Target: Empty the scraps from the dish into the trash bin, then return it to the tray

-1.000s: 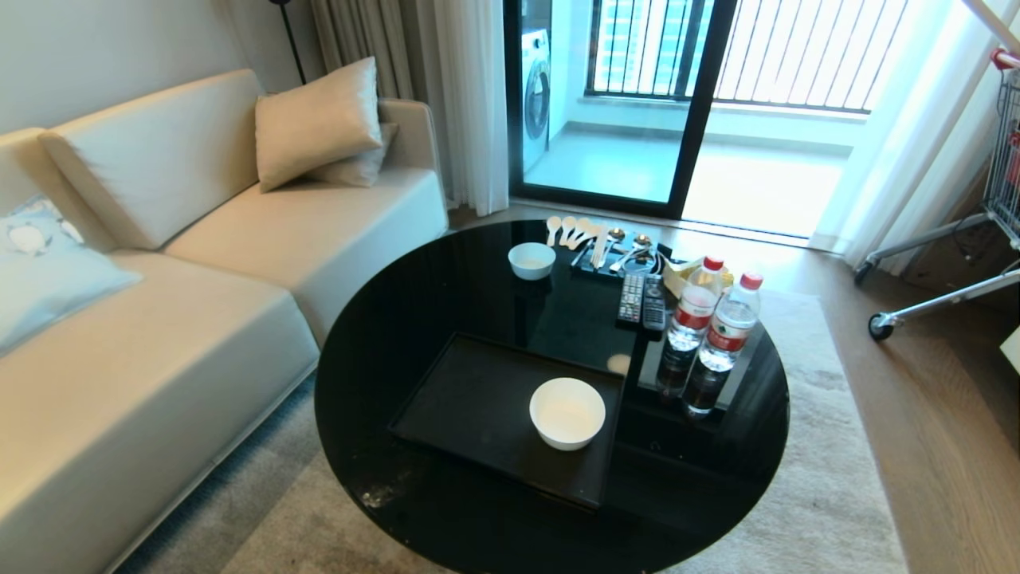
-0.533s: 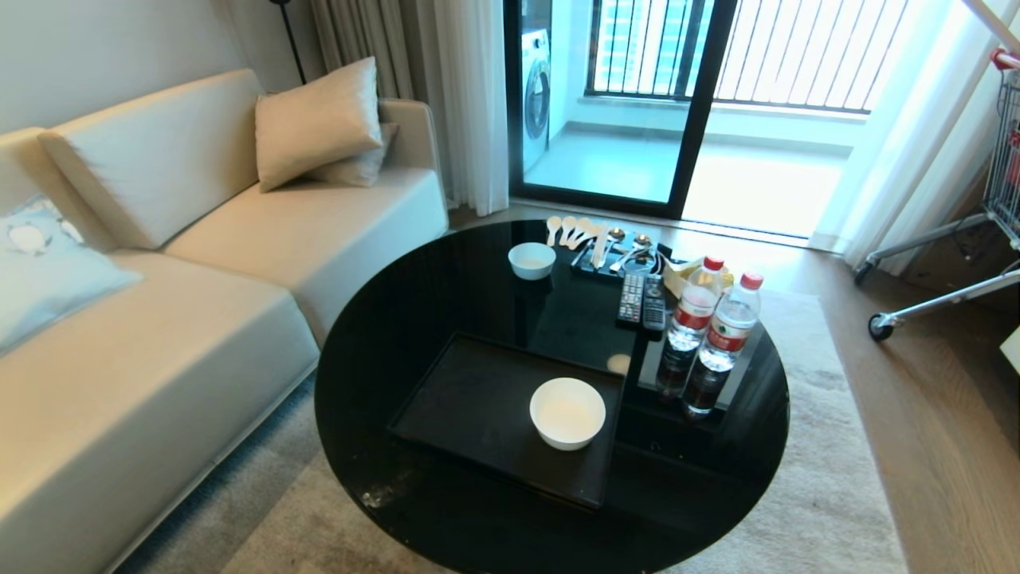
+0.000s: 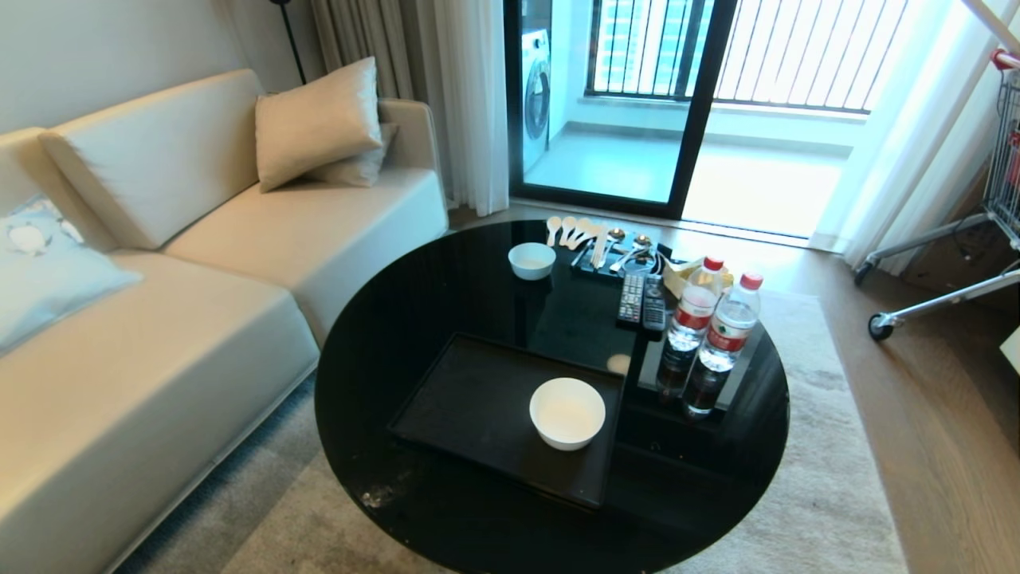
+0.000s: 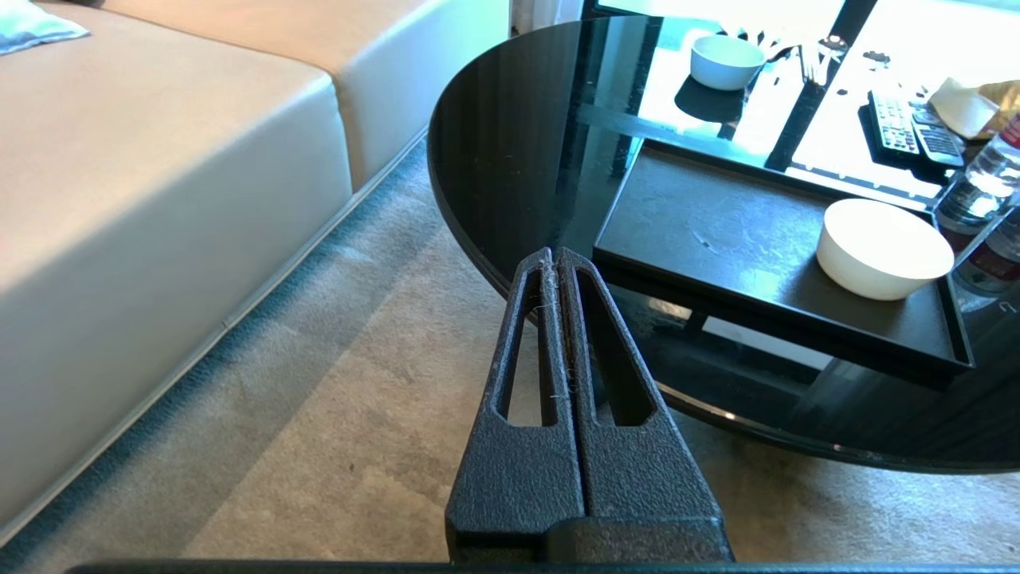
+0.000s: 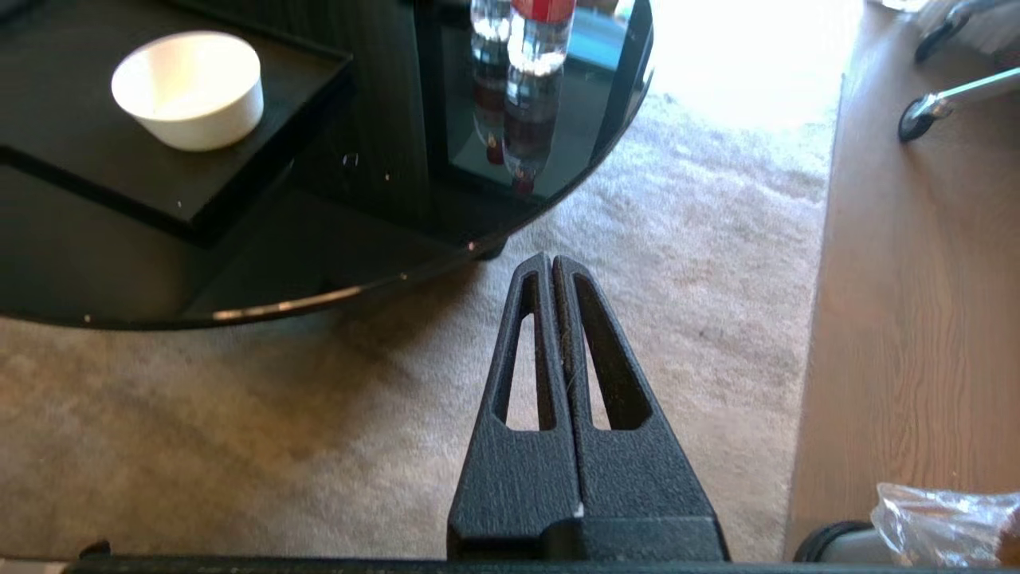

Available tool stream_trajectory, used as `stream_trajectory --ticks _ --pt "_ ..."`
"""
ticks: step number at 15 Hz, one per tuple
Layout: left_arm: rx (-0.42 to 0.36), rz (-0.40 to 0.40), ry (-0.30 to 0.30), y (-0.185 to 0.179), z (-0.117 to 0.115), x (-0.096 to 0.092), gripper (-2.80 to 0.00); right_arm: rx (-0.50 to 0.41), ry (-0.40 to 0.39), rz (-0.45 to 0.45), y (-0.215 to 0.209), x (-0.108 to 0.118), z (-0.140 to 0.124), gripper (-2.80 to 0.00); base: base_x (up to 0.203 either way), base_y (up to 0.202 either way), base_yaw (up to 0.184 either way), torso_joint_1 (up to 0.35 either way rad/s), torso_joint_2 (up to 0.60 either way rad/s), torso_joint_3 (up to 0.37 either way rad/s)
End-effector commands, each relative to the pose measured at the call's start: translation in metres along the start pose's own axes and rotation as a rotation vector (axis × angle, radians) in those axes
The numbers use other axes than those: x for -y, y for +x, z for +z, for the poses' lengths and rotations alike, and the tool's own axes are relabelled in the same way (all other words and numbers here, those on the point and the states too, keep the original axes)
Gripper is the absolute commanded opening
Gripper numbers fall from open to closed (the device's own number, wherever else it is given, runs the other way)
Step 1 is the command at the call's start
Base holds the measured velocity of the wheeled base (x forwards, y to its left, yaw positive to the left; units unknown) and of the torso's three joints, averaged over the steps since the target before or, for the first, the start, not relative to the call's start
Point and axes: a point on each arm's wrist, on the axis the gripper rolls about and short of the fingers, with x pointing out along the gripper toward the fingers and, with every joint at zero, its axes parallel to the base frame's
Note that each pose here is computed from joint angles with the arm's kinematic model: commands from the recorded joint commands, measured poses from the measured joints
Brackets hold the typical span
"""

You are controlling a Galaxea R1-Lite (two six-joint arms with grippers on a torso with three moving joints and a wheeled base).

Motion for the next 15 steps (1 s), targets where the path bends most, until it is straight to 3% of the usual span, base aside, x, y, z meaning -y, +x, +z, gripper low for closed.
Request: stream_trajectory --ticks 1,3,12,15 --pt "0.001 0.0 -0.001 0.0 0.0 0.0 -2.8 0.136 -0.004 -0.007 -0.0099 -0.0006 -0.0036 -2.8 0.0 0.0 0.0 0.0 0.0 0.0" --pt "0.001 0.0 -0.001 0.0 0.0 0.0 -2.8 0.174 -0.008 -0.007 -0.0126 -0.0006 -0.005 -2.8 0.0 0.0 0.0 0.0 0.0 0.0" --pt "0.001 0.0 -0.001 0.0 0.0 0.0 -2.8 0.174 -0.012 -0.007 -0.0126 -0.0006 -0.005 -2.8 0.0 0.0 0.0 0.0 0.0 0.0" --pt "0.001 0.0 -0.001 0.0 0.0 0.0 -2.8 0.176 0.031 -0.004 -0.0127 -0.0006 -0.0048 -2.8 0.0 0.0 0.0 0.0 0.0 0.0"
